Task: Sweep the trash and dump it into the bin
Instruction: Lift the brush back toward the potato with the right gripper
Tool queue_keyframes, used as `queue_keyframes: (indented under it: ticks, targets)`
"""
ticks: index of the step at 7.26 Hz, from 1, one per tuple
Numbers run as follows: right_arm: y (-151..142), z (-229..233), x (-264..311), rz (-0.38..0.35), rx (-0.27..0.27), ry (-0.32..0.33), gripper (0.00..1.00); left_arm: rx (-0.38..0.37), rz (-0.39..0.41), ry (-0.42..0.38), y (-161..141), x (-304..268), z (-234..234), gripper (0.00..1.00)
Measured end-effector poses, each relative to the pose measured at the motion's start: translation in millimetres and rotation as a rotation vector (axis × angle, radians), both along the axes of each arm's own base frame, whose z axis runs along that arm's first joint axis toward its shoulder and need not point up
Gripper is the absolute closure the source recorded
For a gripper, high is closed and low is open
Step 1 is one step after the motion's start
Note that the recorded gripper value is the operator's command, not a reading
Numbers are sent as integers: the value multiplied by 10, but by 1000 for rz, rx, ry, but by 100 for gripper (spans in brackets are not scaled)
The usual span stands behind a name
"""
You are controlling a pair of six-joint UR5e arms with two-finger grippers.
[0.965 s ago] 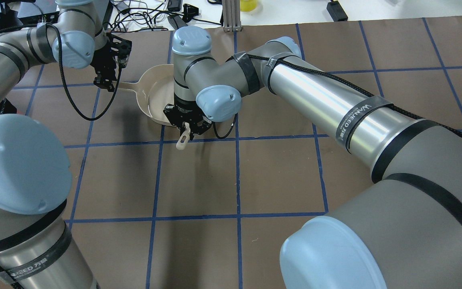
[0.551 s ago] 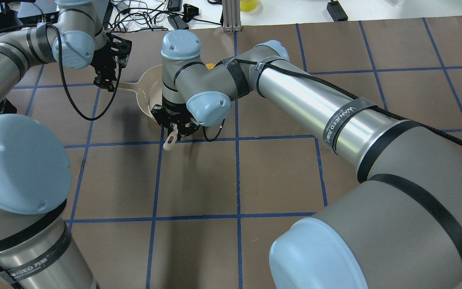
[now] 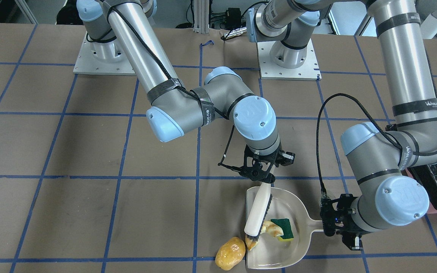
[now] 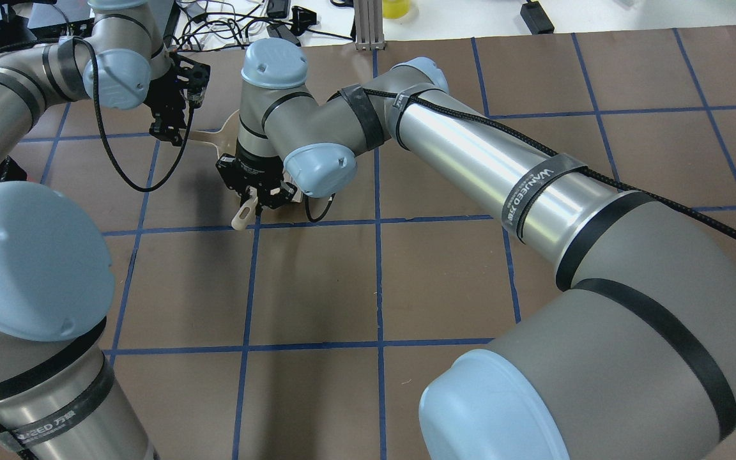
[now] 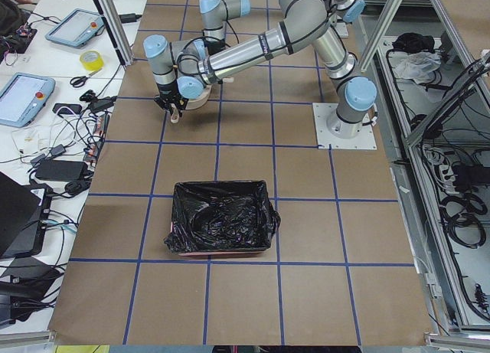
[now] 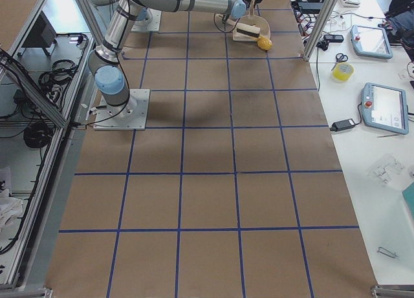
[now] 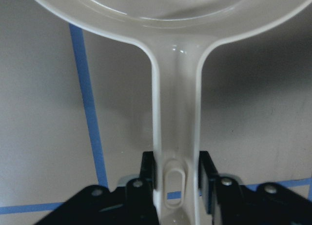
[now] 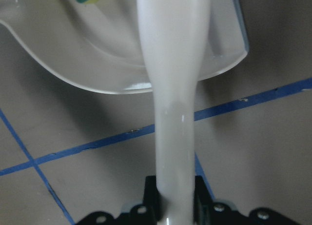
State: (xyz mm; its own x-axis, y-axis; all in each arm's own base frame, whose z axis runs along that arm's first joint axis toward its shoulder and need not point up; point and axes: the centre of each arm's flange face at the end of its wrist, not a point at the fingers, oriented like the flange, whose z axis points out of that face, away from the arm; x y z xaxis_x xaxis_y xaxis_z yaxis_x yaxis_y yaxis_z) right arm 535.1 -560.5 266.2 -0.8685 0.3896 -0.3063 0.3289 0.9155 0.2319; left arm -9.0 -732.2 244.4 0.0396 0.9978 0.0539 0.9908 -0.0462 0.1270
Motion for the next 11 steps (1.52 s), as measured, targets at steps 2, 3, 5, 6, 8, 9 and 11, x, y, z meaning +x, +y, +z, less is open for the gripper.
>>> queue_keyframes:
  ticks: [2, 3, 5, 6, 8, 9, 11]
  targets:
    - [51, 191, 139, -41, 6, -32, 100, 0, 0, 1, 0, -1, -1, 100]
    - [60, 233, 130, -41, 4, -17, 100, 0, -1, 2, -1, 0, -4, 100]
    - [31, 341, -144, 29, 1, 99, 100, 0, 1, 2, -1, 8, -4, 100]
    - [-72, 397, -443, 70, 12, 172, 100, 0, 2, 2, -1, 9, -4, 100]
    - [-387, 454, -1123, 155, 29, 256, 100, 2, 8, -3, -1, 15, -8, 100]
    - [-542, 407, -1390, 201, 22, 287, 100, 4, 17, -8, 2, 17, -5, 100]
    - [-764, 133, -1721, 330, 11, 389, 100, 4, 38, -19, 9, 18, 22, 100]
